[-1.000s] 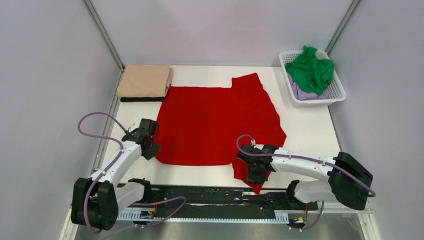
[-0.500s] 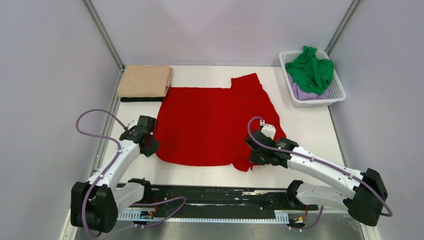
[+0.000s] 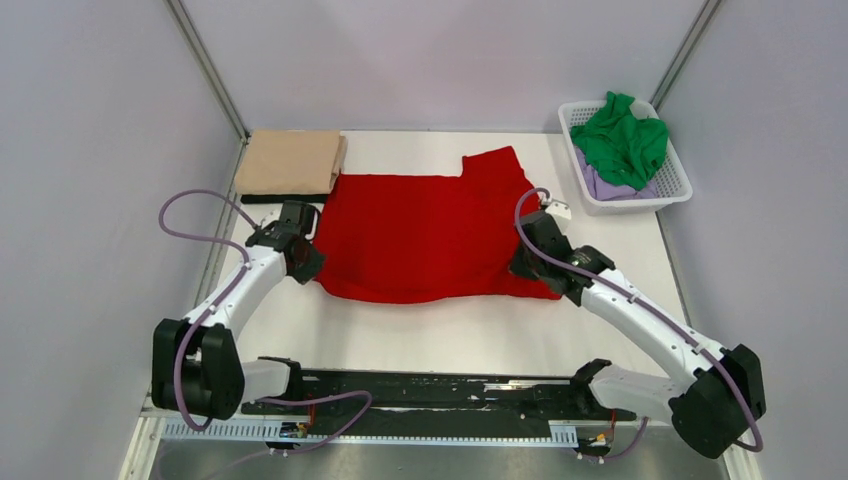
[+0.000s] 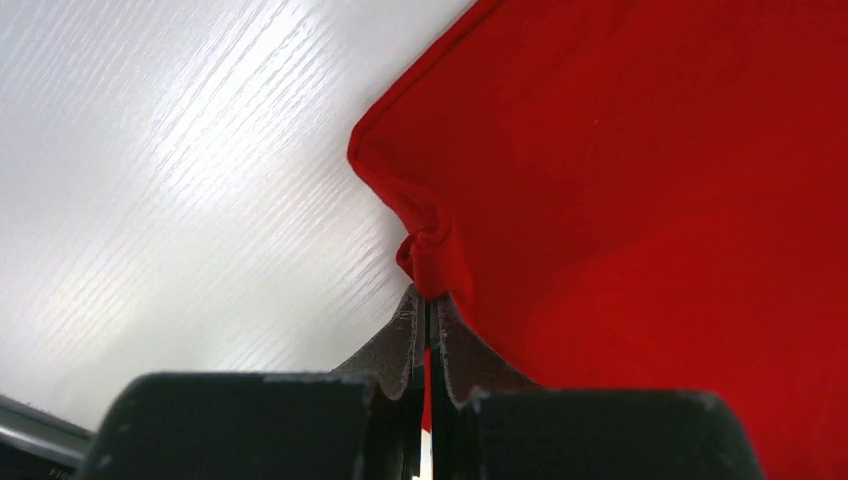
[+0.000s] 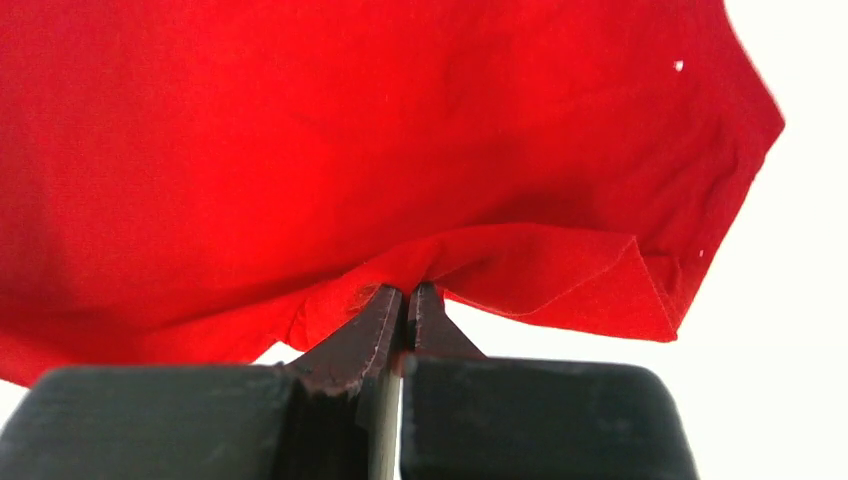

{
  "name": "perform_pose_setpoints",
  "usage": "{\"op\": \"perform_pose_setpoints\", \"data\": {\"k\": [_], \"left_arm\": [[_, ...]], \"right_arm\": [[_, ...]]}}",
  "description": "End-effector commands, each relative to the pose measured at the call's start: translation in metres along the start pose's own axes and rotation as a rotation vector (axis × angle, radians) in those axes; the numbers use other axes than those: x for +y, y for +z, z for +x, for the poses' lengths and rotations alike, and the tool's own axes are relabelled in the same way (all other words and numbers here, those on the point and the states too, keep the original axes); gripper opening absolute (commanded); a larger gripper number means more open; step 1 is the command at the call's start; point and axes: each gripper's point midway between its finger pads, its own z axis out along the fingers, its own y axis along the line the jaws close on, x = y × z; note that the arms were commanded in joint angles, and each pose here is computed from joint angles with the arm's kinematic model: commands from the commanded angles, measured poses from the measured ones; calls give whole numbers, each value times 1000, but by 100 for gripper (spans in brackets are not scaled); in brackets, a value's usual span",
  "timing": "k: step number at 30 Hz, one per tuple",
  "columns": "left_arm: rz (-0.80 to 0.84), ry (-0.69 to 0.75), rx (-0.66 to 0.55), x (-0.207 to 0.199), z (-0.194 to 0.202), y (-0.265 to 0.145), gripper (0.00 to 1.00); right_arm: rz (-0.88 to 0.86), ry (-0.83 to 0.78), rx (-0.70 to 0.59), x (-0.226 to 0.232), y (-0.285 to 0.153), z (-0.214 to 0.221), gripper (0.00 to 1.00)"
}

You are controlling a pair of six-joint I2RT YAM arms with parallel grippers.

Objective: Fold and stack the t-shirts
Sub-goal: Fold the flattened tshirt in 1/3 of the way

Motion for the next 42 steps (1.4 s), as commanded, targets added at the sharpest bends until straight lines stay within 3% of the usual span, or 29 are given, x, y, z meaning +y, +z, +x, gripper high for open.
{"op": "perform_pose_setpoints", "data": {"k": [1,13,15,16,17,18,19,20,22,25,28,34,38,42], "left_arm": [[48,-47,-58,-25,-28,0,0],[27,-82,-44,-64,-66,40,3],[2,-91,-44,-69,-75,54,17],[-18,-93,-41,-70,-77,64,35],[-9,-111,-62,-77,-92,64,46],[-41,-124,-36,-71,-94,71,69],[-17,-139,-45,-80,-108,66,78],[2,-150,-30,-83,-112,66,93],[64,-154,-49,-97,-126,52,99],[113,-137,-80,-102,-136,31,100],[206,-102,-59,-107,-126,12,100],[403,7,86,-116,-62,9,100],[405,94,132,-120,-24,19,100],[404,124,160,-131,-13,37,100]], "right_arm": [[-96,2,-91,23,8,-47,0],[-115,30,-58,21,79,-94,0],[-98,54,-61,17,102,-109,3],[-86,68,-66,14,115,-120,4],[-74,87,-73,10,126,-133,7],[-61,100,-60,7,142,-142,9],[-65,108,-60,7,147,-153,14],[-67,114,-70,8,150,-164,25],[-83,103,-84,13,145,-175,64],[-138,95,-90,22,130,-173,89],[-182,94,-70,23,116,-149,99],[-351,59,16,47,83,-83,100],[-373,66,64,50,80,-52,100],[-398,60,97,55,94,-40,100]]}}
